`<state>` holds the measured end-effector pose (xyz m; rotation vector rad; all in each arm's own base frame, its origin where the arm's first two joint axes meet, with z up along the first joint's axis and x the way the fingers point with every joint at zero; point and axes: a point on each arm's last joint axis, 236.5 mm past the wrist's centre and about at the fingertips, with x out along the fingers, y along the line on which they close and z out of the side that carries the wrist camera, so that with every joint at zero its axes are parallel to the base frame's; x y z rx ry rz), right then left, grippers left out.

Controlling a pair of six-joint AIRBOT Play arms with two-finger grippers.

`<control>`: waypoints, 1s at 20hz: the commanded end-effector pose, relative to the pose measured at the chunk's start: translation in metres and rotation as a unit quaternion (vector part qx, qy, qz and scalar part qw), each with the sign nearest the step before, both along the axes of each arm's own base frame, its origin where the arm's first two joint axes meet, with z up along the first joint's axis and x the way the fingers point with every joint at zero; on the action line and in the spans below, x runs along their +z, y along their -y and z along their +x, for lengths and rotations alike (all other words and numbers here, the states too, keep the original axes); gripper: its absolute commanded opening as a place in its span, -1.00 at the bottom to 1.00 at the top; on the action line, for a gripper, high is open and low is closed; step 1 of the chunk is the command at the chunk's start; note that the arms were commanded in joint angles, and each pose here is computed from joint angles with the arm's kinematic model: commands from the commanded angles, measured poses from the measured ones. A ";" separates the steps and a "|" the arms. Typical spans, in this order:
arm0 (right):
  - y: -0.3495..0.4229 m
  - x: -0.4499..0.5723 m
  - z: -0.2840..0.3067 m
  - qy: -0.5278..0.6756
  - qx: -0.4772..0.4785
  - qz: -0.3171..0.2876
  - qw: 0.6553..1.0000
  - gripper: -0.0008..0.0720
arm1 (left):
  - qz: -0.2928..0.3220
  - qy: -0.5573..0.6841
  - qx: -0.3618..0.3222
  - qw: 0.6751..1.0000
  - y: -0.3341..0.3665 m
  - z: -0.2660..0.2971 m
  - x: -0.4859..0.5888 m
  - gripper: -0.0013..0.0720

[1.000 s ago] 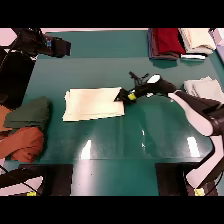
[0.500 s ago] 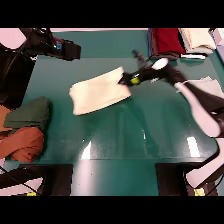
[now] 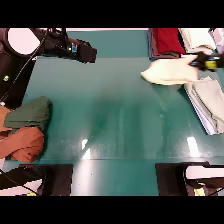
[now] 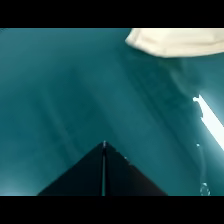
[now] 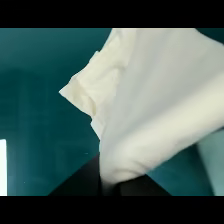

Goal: Fold the shirts.

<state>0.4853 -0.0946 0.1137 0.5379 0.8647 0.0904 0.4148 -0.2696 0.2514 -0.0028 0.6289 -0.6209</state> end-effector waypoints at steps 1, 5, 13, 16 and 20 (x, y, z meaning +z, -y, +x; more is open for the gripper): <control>0.096 0.011 -0.030 0.013 -0.100 -0.014 0.995 -0.92 | -0.018 -0.008 0.006 1.000 0.004 -0.001 0.002 -0.91; 0.118 0.031 -0.025 0.065 -0.119 -0.011 0.991 -0.92 | -0.021 -0.011 0.009 1.000 0.004 -0.001 0.002 -0.91; 0.110 0.144 -0.021 0.163 -0.080 -0.059 0.982 -0.92 | -0.017 -0.018 0.007 1.000 0.004 -0.003 -0.001 -0.91; 0.110 0.143 -0.039 0.142 -0.070 -0.057 0.986 -0.92 | -0.015 -0.018 0.006 1.000 0.004 -0.004 -0.002 -0.91; 0.137 0.093 -0.092 0.046 -0.109 -0.090 0.989 -0.92 | -0.015 -0.018 0.006 1.000 0.004 -0.004 -0.002 -0.91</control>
